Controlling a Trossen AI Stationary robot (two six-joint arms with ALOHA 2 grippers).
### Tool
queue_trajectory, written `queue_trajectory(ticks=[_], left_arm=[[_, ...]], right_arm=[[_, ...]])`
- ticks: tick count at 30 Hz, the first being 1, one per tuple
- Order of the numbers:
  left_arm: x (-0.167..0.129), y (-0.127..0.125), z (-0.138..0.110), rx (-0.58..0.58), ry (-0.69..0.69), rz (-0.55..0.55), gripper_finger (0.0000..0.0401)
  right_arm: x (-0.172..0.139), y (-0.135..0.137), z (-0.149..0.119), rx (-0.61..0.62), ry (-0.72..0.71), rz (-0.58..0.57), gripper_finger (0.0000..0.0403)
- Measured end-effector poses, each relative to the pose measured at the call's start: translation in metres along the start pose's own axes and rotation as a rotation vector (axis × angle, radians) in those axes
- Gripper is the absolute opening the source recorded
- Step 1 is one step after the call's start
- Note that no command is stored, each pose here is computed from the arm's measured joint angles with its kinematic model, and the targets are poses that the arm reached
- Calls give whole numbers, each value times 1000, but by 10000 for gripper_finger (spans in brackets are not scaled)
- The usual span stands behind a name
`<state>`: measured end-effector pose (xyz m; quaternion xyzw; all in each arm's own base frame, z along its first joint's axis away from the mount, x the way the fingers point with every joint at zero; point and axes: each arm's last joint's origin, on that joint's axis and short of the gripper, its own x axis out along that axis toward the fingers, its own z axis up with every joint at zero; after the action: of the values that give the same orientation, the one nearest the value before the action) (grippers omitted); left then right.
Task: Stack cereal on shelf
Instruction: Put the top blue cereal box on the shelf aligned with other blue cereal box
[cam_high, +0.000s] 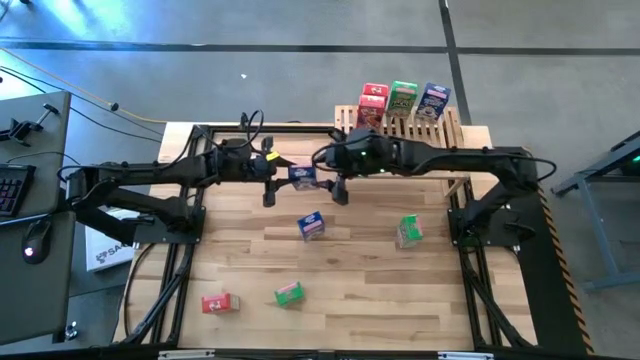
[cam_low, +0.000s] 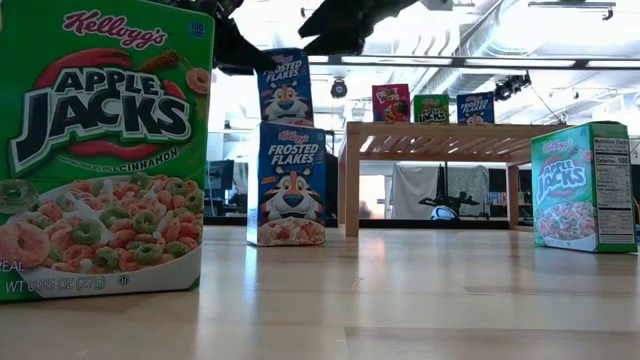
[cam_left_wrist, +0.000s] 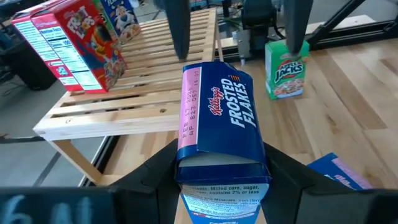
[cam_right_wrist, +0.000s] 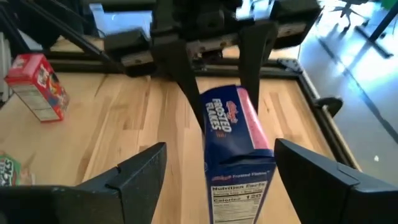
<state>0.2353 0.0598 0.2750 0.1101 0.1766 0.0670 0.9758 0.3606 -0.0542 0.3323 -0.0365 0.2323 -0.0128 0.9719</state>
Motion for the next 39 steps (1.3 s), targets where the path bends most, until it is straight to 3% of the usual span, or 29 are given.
queue_trajectory(ticks=[9,20,34,39], left_arm=[[0,0,0,-15,2,-1,157],[0,-2,2,-13,-22,-6,157],[0,-2,3,-52,-29,-29,157],[-5,-1,7,-52,-62,-8,157]], right_arm=[[16,-5,-1,-22,30,-41,286],[22,-8,-6,15,42,24,258],[22,-8,-5,10,29,24,173],[21,-8,-3,6,12,26,163]])
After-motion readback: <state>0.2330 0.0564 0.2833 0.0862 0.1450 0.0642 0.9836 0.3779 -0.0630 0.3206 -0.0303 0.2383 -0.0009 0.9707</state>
